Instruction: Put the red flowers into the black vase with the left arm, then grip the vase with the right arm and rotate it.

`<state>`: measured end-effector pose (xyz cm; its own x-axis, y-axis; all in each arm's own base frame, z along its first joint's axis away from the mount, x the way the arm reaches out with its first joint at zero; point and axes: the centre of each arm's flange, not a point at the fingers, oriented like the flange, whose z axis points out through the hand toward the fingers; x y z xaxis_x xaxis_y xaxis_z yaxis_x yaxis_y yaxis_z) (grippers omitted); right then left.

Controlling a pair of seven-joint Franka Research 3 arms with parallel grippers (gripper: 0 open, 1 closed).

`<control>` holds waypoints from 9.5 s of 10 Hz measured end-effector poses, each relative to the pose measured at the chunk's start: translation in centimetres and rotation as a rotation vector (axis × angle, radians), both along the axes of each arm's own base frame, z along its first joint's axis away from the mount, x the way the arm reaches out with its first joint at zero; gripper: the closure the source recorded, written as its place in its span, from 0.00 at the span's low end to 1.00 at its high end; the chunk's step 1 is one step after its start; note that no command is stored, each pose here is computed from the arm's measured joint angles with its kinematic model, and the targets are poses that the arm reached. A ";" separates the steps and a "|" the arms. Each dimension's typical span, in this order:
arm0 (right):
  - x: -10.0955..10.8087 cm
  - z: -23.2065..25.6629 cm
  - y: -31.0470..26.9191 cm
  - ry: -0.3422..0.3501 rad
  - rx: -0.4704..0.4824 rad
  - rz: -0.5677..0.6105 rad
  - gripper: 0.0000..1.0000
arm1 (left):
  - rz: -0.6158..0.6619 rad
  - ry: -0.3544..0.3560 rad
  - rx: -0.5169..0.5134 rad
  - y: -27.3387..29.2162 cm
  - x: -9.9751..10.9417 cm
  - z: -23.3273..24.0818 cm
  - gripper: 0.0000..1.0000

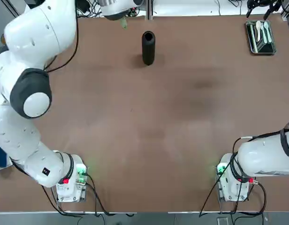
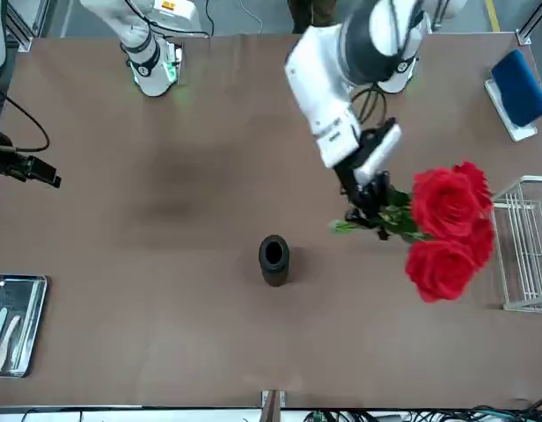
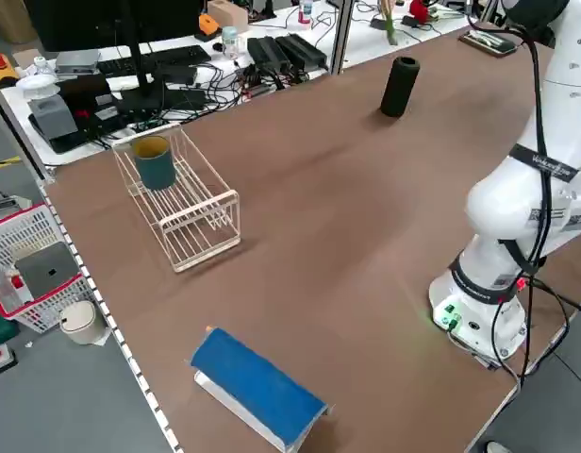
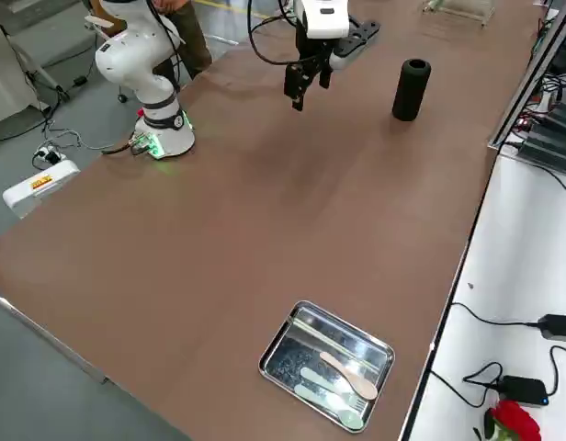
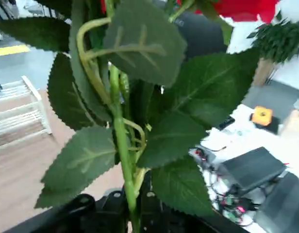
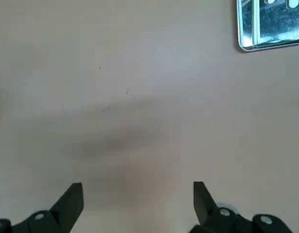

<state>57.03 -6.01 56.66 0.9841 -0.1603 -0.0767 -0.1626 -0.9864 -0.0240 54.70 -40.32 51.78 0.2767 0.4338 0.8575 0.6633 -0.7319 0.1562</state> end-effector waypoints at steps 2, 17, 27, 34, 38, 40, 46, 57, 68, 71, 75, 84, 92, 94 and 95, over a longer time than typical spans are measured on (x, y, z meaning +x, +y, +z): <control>0.0 0.0 0.0 0.001 0.000 -0.001 0.00 | 0.000 -0.071 0.075 -3.0 -1.2 -2.8 0.93; 0.0 0.0 0.3 0.000 0.000 0.005 0.00 | -0.125 -0.299 0.230 -12.7 -2.9 -8.2 0.93; 0.0 0.0 0.4 0.000 0.000 0.006 0.00 | -0.195 -0.295 0.239 -15.7 -4.1 -12.5 0.93; 0.0 0.0 0.4 0.000 0.000 0.006 0.00 | -0.193 -0.271 0.252 -15.8 -3.7 -17.3 0.93; 0.0 0.0 0.4 0.001 0.000 0.007 0.00 | -0.193 -0.277 0.244 -15.9 -3.8 -20.4 0.93; 0.0 0.0 0.4 0.001 0.000 0.007 0.00 | -0.194 -0.274 0.242 -16.0 -3.9 -21.2 0.91; 0.0 0.0 0.5 0.001 0.000 0.007 0.00 | -0.211 -0.262 0.247 -16.8 -4.8 -23.3 0.89; 0.0 0.0 0.5 0.000 0.000 0.007 0.00 | -0.222 -0.249 0.260 -17.0 -5.4 -25.5 0.49; 0.1 -0.1 0.9 0.001 0.000 0.014 0.00 | -0.239 -0.246 0.266 -17.7 -6.3 -26.2 0.43; 0.0 -0.5 0.9 0.010 0.001 0.014 0.00 | -0.252 -0.249 0.262 -18.4 -7.1 -26.4 0.26; 0.0 -0.5 0.9 0.010 0.001 0.014 0.00 | -0.248 -0.259 0.252 -18.4 -7.2 -26.4 0.10; 0.0 -0.5 0.9 0.010 0.001 0.015 0.00 | -0.254 -0.284 0.218 -19.6 -8.2 -25.9 0.01; 0.0 -0.5 1.0 0.009 0.001 0.016 0.00 | -0.240 -0.295 0.227 -22.7 -14.2 -25.3 0.01; 0.0 -0.5 1.0 0.009 0.001 0.016 0.00 | -0.225 -0.257 0.213 -23.7 -16.4 -24.2 0.01; 0.0 -0.5 1.0 0.009 0.001 0.016 0.00 | -0.223 -0.238 0.209 -24.0 -17.0 -23.2 0.01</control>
<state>57.04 -5.06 56.15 0.9857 -0.1449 -0.0856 -0.1473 -0.9888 -0.0232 37.68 -64.29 28.58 0.1267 0.1945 0.9727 0.4474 -0.8864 0.1189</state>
